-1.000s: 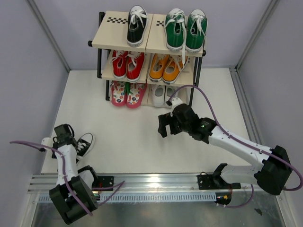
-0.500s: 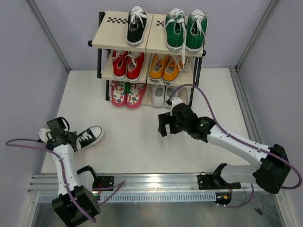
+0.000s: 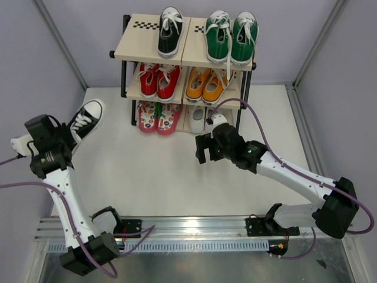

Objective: Place and organize the shoes onto the shoe shelf
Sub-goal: Pick up the shoe, then place the shoe at the shoe shelf.

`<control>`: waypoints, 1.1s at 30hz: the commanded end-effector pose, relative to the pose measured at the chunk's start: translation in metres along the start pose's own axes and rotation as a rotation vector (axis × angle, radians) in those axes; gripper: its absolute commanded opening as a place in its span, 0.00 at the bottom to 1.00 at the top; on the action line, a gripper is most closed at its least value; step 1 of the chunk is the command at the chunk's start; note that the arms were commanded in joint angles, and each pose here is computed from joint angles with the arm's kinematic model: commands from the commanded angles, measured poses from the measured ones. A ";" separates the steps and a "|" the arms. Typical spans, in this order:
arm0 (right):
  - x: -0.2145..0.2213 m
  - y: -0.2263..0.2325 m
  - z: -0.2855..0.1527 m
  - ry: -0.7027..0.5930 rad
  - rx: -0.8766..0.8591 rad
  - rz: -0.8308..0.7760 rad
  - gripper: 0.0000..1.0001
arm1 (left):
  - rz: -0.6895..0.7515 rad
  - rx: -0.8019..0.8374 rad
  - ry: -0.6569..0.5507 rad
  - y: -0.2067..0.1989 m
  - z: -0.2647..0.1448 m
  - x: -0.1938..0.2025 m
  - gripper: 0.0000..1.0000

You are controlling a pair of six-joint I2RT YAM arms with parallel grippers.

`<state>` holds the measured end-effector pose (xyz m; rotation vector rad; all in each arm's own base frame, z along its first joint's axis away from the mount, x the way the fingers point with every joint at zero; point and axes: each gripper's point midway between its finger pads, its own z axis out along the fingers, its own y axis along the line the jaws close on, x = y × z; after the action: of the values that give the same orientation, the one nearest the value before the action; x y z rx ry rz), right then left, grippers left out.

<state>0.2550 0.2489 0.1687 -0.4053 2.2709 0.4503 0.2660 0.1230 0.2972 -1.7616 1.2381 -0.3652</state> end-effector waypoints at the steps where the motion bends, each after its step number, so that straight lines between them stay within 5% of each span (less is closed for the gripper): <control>1: -0.024 0.002 -0.003 -0.067 0.007 -0.004 1.00 | -0.216 0.218 -0.031 -0.094 -0.022 -0.023 0.00; 5: -0.024 0.003 -0.002 -0.072 0.003 0.013 0.99 | -0.279 0.331 -0.002 -0.174 -0.058 -0.028 0.00; 12: -0.019 -0.002 -0.002 -0.072 0.024 0.032 0.99 | -0.257 0.499 0.054 -0.273 -0.089 0.021 0.00; 20: -0.010 -0.011 -0.003 -0.063 0.062 0.062 1.00 | -0.438 0.583 0.204 -0.323 -0.097 0.116 0.00; 33: 0.001 -0.016 -0.004 -0.050 0.082 0.099 1.00 | -0.731 0.616 0.321 -0.363 -0.113 0.169 0.00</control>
<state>0.2564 0.2372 0.1572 -0.2944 2.2973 0.3994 0.4991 -0.0648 0.5285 -1.5848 0.8715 -1.0347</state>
